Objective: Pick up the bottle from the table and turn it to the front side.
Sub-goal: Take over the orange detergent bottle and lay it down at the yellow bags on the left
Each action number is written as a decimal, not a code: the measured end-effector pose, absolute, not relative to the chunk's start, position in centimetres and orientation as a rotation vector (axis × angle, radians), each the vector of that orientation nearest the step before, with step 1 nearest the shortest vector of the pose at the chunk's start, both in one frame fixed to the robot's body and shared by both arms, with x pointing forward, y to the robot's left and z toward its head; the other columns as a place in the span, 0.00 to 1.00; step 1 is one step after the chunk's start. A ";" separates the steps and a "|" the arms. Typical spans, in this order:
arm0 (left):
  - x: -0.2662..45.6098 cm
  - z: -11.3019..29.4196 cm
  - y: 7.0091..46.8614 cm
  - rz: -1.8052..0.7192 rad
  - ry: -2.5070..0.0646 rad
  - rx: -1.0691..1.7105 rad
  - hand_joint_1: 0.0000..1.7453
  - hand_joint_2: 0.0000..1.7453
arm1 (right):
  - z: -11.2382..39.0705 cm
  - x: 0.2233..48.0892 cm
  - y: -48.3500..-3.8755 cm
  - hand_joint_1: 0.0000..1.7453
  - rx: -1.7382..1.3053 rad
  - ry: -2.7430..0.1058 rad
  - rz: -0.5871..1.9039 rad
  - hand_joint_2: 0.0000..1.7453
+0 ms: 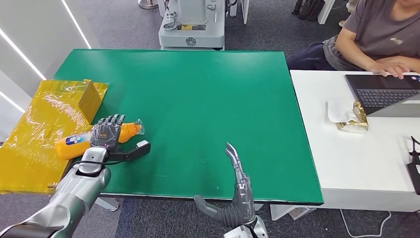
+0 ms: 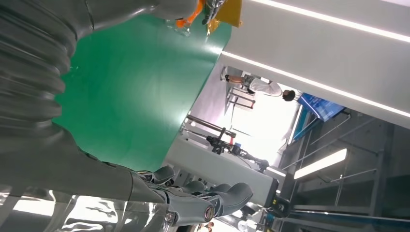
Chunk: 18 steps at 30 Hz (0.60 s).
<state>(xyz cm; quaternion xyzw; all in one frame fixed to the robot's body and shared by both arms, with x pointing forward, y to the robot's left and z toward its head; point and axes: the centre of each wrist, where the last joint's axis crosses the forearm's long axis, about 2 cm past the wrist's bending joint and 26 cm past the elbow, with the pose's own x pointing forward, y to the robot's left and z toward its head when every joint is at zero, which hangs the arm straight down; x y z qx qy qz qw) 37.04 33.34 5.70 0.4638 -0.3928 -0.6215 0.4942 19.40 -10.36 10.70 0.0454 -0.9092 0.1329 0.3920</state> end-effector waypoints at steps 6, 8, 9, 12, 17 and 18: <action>37.1 5.8 33.3 -1.489 -0.907 1.126 0.00 1.00 | 10.8 19.2 -10.3 0.00 0.126 -2.316 0.358 1.00; 37.1 5.8 33.4 -1.472 -0.912 1.142 0.00 1.00 | 10.8 19.2 -10.4 0.00 0.131 -2.316 0.360 1.00; 37.1 5.8 33.4 -1.458 -0.921 1.156 0.00 1.00 | 10.8 19.2 -10.4 0.00 0.132 -2.316 0.359 1.00; 37.1 6.0 33.7 -1.400 -1.000 1.213 0.00 1.00 | 10.9 19.2 -10.4 0.00 0.132 -2.318 0.353 1.00; 37.2 6.5 34.4 -1.305 -1.216 1.273 0.00 1.00 | 11.1 19.3 -10.4 0.00 0.139 -2.316 0.324 1.00; 37.3 6.8 34.5 -1.280 -1.262 1.275 0.00 1.00 | 11.2 19.3 -10.4 0.00 0.139 -2.315 0.317 1.00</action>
